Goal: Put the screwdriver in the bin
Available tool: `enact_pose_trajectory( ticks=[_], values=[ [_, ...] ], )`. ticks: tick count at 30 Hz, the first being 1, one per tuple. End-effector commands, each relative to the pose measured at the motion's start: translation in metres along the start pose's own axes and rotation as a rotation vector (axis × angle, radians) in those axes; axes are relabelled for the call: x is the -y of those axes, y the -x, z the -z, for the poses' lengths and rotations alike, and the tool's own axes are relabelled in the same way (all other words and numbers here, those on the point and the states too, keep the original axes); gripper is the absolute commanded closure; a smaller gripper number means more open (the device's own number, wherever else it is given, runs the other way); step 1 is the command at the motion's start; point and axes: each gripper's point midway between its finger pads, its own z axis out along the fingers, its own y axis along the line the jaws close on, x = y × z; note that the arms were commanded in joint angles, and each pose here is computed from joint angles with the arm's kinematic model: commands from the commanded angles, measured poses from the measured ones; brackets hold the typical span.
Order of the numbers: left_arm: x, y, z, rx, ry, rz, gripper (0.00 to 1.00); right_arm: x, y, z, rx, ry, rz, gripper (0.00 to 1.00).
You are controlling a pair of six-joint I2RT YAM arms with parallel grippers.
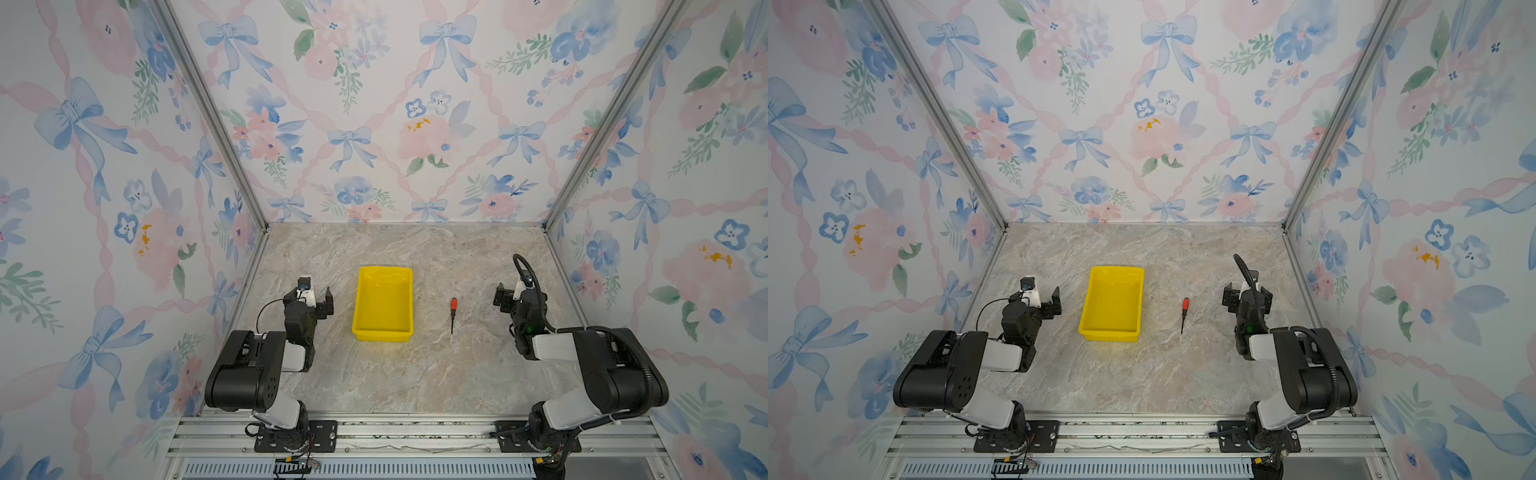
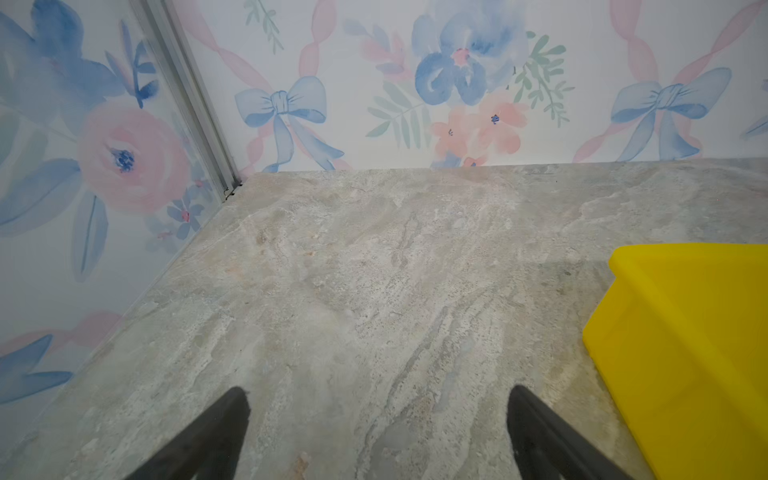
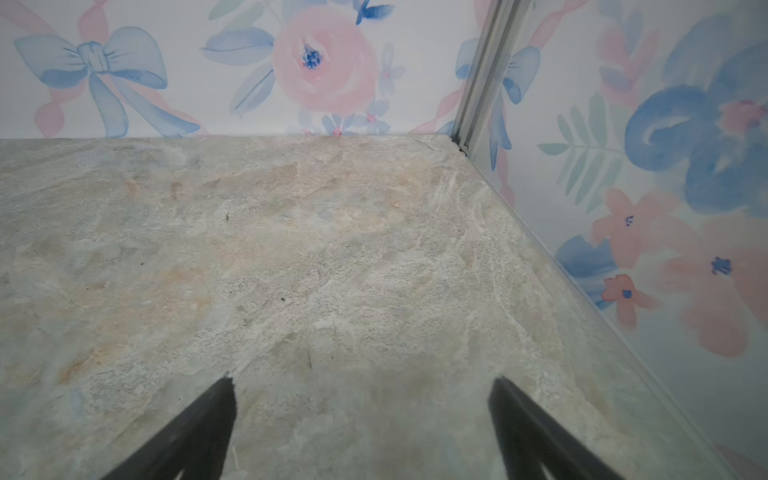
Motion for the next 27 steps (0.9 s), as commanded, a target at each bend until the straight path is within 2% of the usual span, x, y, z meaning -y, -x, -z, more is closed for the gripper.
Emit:
enact_pose_trajectory(
  ticks=[1,27],
  values=[
    [0.0014,-0.0029,0.0007,0.0,-0.008,0.011,0.03,0.0003,-0.0016,0.0014,0.009,-0.011,-0.004,0.03],
    [0.0009,-0.003,0.0007,-0.001,-0.005,0.013,0.03,0.0003,-0.0022,0.0003,0.004,0.014,-0.017,0.03]
  ],
)
